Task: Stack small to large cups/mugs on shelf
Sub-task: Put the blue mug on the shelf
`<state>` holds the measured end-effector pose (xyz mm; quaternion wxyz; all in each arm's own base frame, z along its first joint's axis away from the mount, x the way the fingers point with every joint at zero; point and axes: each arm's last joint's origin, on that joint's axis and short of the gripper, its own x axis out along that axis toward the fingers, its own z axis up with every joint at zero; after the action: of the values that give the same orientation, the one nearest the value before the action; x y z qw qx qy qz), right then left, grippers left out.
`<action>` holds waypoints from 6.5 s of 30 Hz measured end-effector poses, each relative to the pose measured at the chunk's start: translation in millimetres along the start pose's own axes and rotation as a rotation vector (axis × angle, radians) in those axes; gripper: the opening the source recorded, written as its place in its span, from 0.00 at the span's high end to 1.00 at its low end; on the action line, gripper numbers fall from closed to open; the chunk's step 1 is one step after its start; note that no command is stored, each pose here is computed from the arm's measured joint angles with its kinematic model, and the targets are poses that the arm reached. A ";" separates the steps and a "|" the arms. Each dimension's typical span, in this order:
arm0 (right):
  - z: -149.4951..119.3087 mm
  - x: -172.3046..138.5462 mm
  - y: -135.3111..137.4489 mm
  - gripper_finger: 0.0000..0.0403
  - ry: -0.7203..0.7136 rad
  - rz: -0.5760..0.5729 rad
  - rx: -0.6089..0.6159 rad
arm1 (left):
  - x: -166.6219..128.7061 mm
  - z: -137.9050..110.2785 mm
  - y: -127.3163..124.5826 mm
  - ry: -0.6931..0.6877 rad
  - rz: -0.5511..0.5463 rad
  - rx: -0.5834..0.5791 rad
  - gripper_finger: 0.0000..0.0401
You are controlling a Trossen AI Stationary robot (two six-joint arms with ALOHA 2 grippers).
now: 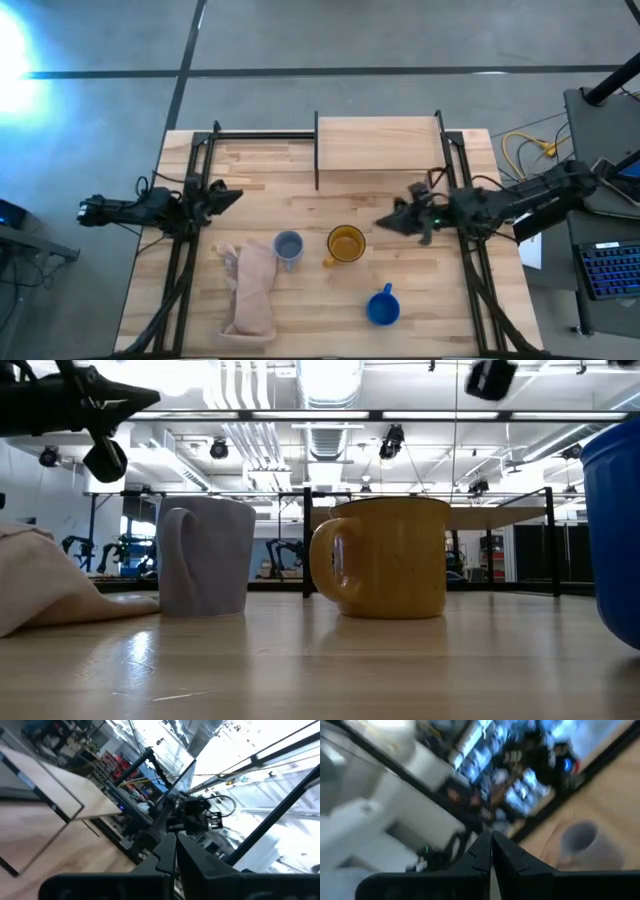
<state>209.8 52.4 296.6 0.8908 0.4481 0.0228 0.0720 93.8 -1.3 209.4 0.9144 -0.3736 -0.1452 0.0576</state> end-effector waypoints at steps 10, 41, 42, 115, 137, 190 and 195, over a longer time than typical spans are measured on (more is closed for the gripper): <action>6.3 39.9 53.3 0.98 0.657 -0.924 -0.028 | -0.5 -3.9 -1.5 0.100 -0.091 0.158 1.00; -184.1 99.0 99.9 0.70 0.415 -1.573 0.509 | 3.8 -24.2 9.6 0.350 -0.044 0.151 1.00; -182.4 98.5 97.1 0.67 0.402 -1.586 0.513 | 3.8 -24.3 9.7 0.351 -0.043 0.150 1.00; 231.6 92.9 -45.8 0.98 0.261 -1.380 0.032 | 11.5 -12.6 1.7 0.167 -0.003 0.083 1.00; 243.7 96.9 -78.1 0.98 0.746 -1.212 -0.403 | 20.2 -2.2 -7.7 0.092 0.063 0.007 1.00; 287.0 75.4 -98.8 0.78 0.534 -1.288 -0.378 | 25.8 -7.7 -3.9 0.100 0.121 0.026 1.00; 299.6 64.9 -119.9 0.95 0.455 -1.300 -0.221 | 25.8 -7.7 -3.9 0.099 0.122 0.026 1.00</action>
<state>318.4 -246.6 381.0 0.7665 0.2240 0.4653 -0.3818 120.7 -3.7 212.7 0.9199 -0.3723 -0.0760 0.0966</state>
